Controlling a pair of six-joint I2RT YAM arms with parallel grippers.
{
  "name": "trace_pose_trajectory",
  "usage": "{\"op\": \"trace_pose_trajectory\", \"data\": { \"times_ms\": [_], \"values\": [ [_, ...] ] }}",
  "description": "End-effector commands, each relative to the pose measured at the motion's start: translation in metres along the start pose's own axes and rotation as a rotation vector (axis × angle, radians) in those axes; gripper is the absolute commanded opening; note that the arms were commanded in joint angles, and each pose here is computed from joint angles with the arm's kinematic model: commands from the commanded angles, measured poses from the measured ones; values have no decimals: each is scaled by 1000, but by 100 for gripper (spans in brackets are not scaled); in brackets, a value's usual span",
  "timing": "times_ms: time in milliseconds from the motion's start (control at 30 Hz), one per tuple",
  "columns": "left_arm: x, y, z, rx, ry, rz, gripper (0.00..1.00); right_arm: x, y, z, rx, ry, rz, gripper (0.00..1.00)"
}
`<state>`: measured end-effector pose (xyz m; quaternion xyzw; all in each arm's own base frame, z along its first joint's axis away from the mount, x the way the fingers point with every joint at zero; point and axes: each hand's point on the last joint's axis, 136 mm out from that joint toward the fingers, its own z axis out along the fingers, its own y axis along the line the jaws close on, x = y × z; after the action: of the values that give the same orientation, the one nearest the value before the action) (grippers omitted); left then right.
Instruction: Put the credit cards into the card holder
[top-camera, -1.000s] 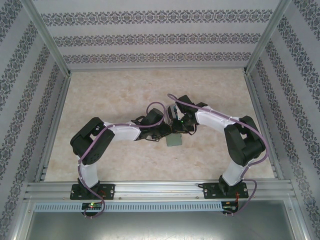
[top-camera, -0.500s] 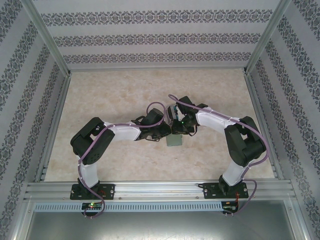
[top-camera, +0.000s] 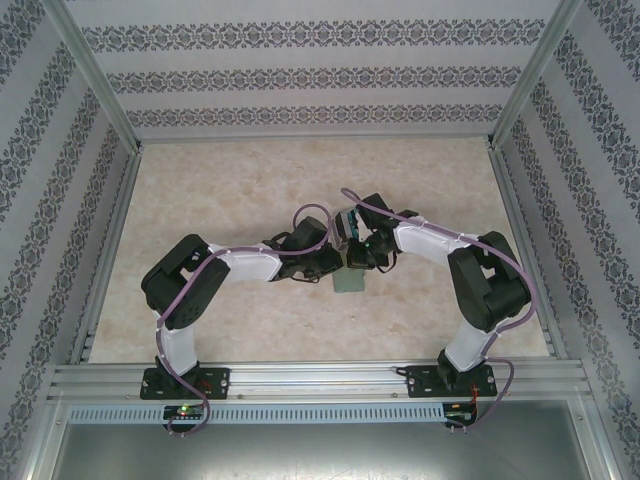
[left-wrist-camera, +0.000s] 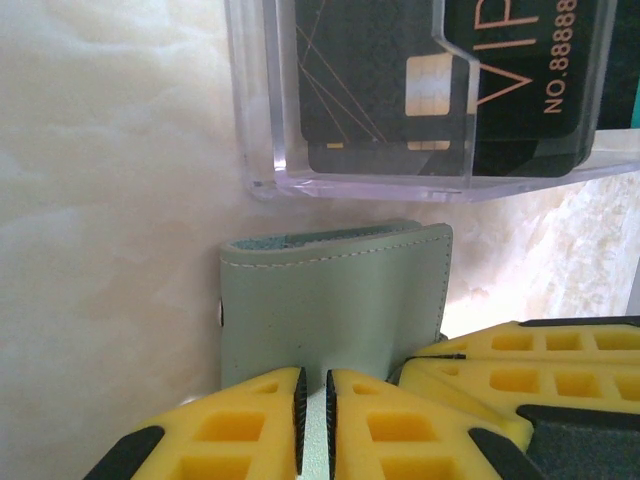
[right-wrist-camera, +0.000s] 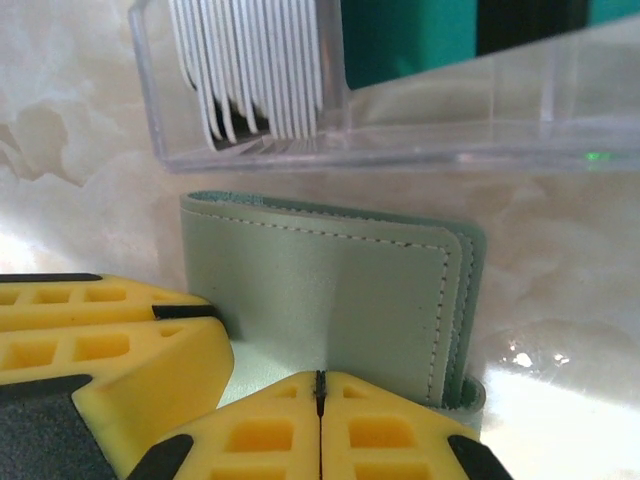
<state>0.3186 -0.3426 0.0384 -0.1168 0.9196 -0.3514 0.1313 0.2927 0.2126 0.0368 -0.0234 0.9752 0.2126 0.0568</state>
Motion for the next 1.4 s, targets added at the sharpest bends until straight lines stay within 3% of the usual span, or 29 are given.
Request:
{"op": "trace_pose_trajectory", "data": {
  "times_ms": [0, 100, 333, 500, 967, 1200, 1367],
  "values": [
    [10, 9, 7, -19, 15, -3, 17, 0, 0, -7, -15, -28, 15, 8],
    [10, 8, 8, -19, 17, 1, 17, -8, 6, -29, -7, -64, -8, 17],
    [9, 5, 9, -13, 20, 5, 17, 0, -26, -30, 128, -67, 17, 9],
    [13, 7, 10, -23, 40, 21, 18, 5, -24, -15, 91, -34, 35, 4],
    [23, 14, 20, -65, 87, 31, 16, 7, -22, 0, 62, -8, 63, 3],
    [24, 15, 20, -68, 89, 30, 15, 1, -26, -29, 102, -70, 41, 5],
    [23, 12, 21, -63, 88, 35, 16, 9, -36, -25, 115, -64, 63, 5]
  ]
}}
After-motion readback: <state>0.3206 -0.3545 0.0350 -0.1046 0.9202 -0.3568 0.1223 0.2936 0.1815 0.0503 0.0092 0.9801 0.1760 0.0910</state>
